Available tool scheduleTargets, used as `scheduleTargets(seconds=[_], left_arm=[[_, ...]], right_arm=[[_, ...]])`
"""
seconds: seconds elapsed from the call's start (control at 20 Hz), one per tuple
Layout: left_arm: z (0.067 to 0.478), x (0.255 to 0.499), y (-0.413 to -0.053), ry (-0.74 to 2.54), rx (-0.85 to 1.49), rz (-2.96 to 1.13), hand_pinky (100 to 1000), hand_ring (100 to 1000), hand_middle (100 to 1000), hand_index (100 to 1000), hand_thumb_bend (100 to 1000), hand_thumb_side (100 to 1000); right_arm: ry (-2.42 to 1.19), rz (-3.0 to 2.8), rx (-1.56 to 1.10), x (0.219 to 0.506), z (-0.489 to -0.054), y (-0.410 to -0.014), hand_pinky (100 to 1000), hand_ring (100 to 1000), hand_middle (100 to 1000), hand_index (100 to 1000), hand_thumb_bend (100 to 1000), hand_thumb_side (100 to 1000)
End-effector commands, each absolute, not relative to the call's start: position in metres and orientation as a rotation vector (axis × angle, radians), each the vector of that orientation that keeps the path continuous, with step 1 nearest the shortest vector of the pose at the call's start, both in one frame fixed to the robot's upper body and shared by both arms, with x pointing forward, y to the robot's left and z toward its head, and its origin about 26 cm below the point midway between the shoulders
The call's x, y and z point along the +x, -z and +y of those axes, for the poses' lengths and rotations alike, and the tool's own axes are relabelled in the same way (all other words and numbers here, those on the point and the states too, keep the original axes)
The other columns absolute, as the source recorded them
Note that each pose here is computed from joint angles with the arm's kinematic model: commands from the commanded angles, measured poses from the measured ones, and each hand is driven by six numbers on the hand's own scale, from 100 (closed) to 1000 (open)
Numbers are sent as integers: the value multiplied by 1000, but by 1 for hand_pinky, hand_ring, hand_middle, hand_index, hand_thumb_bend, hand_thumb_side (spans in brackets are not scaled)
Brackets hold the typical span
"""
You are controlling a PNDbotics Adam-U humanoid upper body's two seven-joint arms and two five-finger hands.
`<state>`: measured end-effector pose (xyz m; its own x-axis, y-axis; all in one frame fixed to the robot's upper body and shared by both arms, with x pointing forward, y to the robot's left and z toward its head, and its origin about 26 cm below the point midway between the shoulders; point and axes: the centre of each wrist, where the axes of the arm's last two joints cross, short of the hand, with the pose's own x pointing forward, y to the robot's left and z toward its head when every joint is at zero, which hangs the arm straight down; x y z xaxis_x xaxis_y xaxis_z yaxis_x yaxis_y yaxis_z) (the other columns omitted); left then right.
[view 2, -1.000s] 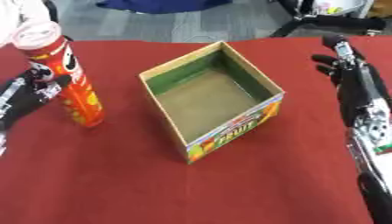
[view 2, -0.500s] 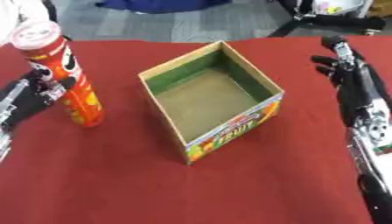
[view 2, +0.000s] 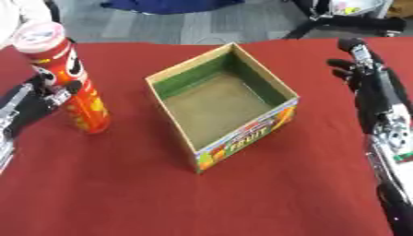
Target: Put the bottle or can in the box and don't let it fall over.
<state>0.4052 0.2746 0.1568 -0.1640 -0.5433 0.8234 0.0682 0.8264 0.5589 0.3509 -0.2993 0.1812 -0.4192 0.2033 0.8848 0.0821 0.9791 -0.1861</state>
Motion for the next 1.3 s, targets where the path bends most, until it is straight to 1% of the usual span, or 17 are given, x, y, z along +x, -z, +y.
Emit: scheduleTargets(seconds=[0.05, 0.35, 0.45, 0.5, 0.6, 0.95, 1.3], left_arm=[[277, 408, -171, 558, 401, -1697, 1000, 828, 800, 917, 573, 651], [274, 409, -173, 546, 419, -1721, 1000, 827, 799, 908, 607, 670], [274, 410, -173, 542, 433, -1716, 1000, 823, 795, 907, 584, 651], [274, 410, -173, 539, 439, -1715, 1000, 819, 789, 905, 557, 635], [273, 411, -173, 533, 446, -1717, 1000, 817, 788, 903, 540, 626], [271, 413, -175, 505, 451, -1727, 1000, 810, 777, 891, 554, 637], [268, 416, -175, 476, 441, -1736, 1000, 803, 762, 873, 546, 651]], right_arm=[[-141, -2028, -204, 351, -301, -190, 903, 836, 920, 879, 100, 909], [-144, -2028, -203, 351, -301, -190, 903, 833, 919, 879, 100, 909], [-145, -2028, -201, 351, -301, -190, 903, 833, 919, 879, 100, 909], [-146, -2028, -200, 351, -301, -190, 903, 832, 919, 879, 100, 909], [-147, -2028, -200, 352, -301, -190, 903, 832, 919, 879, 100, 909], [-148, -2026, -197, 352, -300, -190, 903, 831, 918, 879, 100, 910], [-147, -2025, -197, 352, -301, -190, 903, 830, 917, 878, 100, 910]])
